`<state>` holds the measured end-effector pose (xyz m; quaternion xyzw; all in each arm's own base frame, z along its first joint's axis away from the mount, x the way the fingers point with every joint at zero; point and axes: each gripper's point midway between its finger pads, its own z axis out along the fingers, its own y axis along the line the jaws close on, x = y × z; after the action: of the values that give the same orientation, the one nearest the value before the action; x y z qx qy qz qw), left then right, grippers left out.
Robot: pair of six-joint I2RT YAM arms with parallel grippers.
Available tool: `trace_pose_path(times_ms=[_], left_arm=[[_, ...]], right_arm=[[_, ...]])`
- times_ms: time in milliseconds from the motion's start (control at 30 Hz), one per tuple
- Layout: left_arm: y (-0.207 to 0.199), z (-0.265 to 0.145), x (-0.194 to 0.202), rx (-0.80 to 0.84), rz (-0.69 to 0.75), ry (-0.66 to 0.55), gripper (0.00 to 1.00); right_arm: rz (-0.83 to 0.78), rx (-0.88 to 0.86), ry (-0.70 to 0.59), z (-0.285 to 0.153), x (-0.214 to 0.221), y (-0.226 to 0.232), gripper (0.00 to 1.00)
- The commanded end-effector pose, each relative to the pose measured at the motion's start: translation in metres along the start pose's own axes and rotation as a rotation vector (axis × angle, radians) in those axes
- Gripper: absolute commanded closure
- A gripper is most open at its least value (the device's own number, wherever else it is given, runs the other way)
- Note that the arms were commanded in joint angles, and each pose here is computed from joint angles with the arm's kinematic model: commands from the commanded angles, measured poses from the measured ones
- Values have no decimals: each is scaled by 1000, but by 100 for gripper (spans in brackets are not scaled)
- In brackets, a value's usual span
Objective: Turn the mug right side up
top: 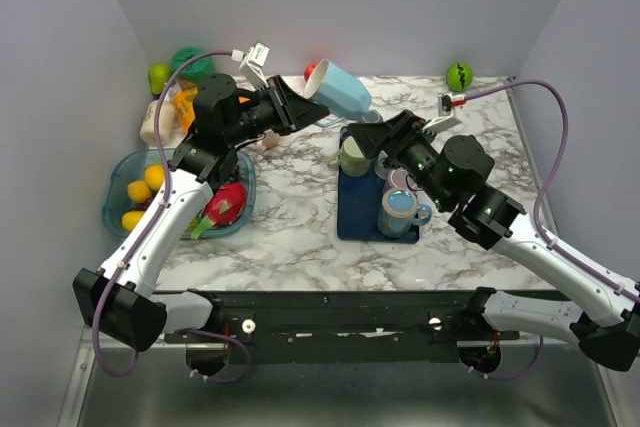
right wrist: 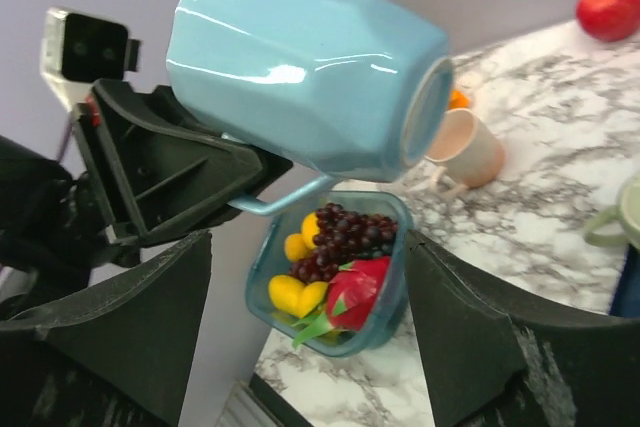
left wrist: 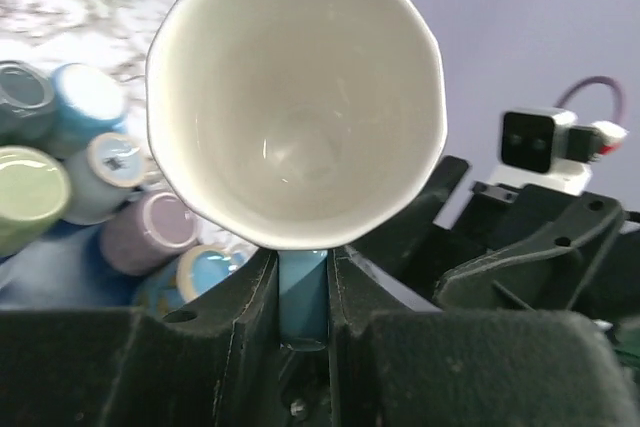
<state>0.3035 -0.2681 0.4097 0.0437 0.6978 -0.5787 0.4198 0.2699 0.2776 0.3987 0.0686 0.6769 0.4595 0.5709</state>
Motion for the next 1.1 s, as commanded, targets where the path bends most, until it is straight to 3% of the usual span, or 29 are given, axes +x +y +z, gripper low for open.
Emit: trace_pose_path(times_ms=[0, 200, 533, 800, 1067], left_arm=[[32, -12, -16, -220, 209, -48, 100], [83, -20, -26, -458, 306, -63, 100], [199, -9, -15, -815, 408, 0, 100], [255, 21, -13, -913, 426, 55, 100], [301, 50, -10, -966, 444, 109, 100]], right_arm=[[-30, 215, 3, -15, 8, -48, 16], [-103, 410, 17, -35, 6, -86, 16], [-282, 614, 227, -52, 42, -134, 11], [-298, 673, 363, -60, 69, -160, 9], [-320, 700, 368, -69, 69, -174, 8]])
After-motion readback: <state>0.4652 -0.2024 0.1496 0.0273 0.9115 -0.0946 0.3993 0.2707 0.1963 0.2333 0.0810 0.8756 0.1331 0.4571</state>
